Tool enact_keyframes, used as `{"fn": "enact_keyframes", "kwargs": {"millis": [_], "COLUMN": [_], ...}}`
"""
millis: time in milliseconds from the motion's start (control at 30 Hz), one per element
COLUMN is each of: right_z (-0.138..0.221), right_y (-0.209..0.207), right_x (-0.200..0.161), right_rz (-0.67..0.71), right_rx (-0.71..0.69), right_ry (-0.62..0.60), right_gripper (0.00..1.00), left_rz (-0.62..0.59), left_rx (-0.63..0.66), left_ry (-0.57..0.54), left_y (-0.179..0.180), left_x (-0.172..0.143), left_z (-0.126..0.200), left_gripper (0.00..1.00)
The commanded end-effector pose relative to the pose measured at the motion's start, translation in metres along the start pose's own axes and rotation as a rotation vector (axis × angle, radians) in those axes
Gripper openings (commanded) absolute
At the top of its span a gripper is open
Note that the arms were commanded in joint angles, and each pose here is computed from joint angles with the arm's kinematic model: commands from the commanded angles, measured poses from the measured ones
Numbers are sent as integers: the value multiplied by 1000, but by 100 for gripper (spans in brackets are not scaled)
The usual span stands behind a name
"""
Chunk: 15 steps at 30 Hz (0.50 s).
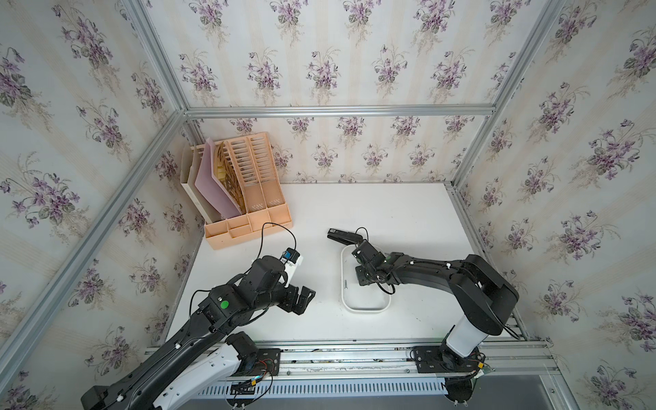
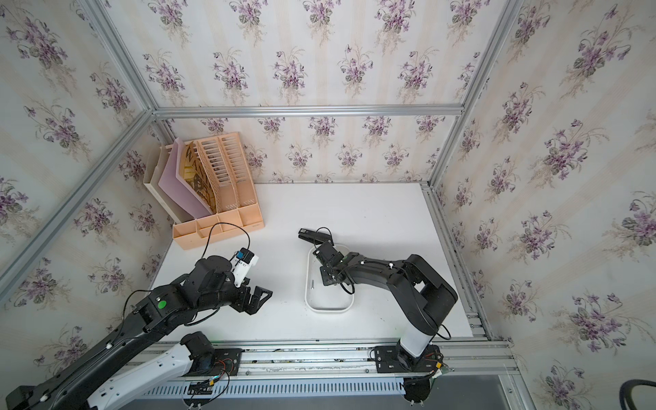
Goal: Take out the screws from the storage box
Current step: Pick up the screw from the storage box.
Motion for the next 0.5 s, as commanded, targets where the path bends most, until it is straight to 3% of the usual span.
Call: {"fn": "enact_keyframes", "kwargs": {"millis": [0, 100, 333, 467], "right_z": [-2, 1, 17, 34], "right_y": [-8, -7, -8, -7], "right_x": [-7, -5, 3, 7], "right_rz": [4, 0, -20, -35], "right_rx": [-53, -52, -33, 45], "right_ry": [39, 29, -34, -75], "right_gripper": [6, 0, 0, 0], "left_rz": [6, 6, 6, 5], "left_rx": [5, 6, 8, 8], "left_ry": [-2, -1, -2, -2], "left_y": [0, 0, 1, 1], "left_x": [1, 1, 1, 1], "left_z": [1, 1, 1, 1], "left_gripper": [99, 99, 99, 99]}}
Point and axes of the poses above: each gripper's point midway between its finger pads, its own z axis back along the fingers, its own y axis along the line the jaws close on, x = y × z, the point moved 8 cm from there along z, back along the fingers, and after that the axes turned 15 degrees about -z, right-handed, at the moved point
